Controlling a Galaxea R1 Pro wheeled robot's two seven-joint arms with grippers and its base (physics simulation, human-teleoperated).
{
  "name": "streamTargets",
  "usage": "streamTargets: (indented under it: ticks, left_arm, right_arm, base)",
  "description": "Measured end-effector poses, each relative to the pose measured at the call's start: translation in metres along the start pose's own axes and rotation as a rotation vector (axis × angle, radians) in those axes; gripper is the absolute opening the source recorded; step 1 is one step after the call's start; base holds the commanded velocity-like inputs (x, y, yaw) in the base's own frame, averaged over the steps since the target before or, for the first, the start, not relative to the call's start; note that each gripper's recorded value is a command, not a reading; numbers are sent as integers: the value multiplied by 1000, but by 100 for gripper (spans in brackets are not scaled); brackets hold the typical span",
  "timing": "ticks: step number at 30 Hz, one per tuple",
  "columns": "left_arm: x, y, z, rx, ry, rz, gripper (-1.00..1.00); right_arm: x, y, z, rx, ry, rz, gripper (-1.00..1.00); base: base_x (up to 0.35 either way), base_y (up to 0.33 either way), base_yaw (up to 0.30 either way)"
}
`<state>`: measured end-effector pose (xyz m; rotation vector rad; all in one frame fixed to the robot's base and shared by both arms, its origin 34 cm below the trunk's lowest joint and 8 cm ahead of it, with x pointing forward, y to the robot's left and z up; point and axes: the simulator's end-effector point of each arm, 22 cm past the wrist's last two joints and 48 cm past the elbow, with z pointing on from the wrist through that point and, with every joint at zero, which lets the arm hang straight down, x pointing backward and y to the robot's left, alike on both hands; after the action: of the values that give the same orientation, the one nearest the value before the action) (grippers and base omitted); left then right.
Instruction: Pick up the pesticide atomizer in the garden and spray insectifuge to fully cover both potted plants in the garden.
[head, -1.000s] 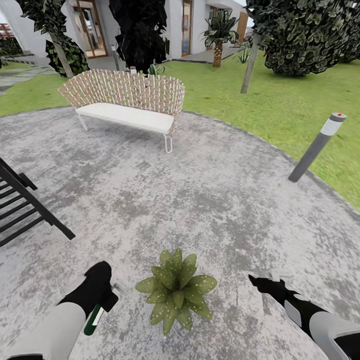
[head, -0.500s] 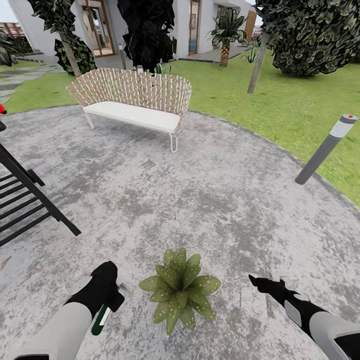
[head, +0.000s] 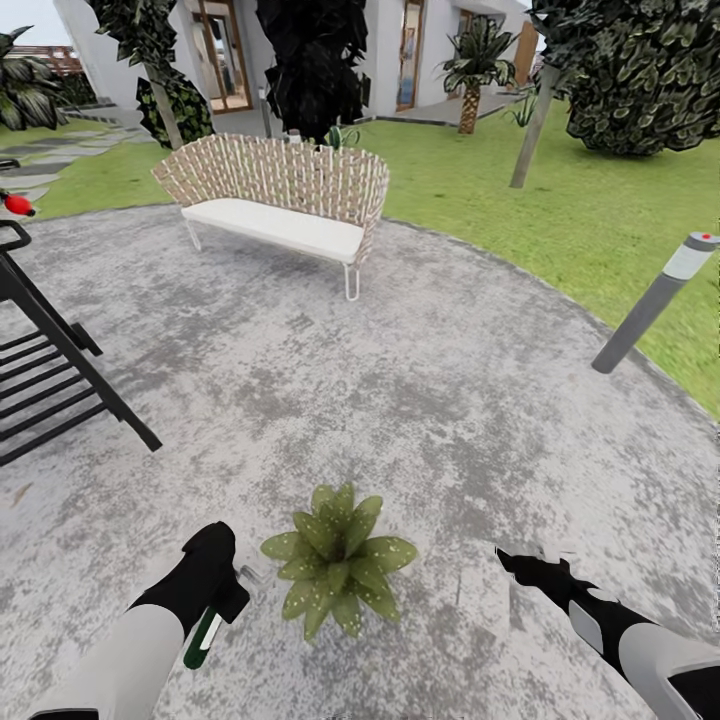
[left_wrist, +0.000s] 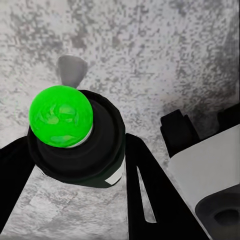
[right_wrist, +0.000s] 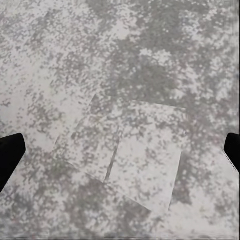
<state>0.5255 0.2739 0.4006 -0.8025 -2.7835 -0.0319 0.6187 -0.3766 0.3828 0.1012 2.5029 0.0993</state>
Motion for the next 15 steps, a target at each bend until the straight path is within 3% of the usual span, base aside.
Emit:
streamTargets:
  ticks: [15]
  left_arm:
    - [-4,3,-10,-11,-19,-1,-100]
  right_arm:
    - [-12,1,-4,-2,-21,-1,100]
  base:
    - [-236,-229,1]
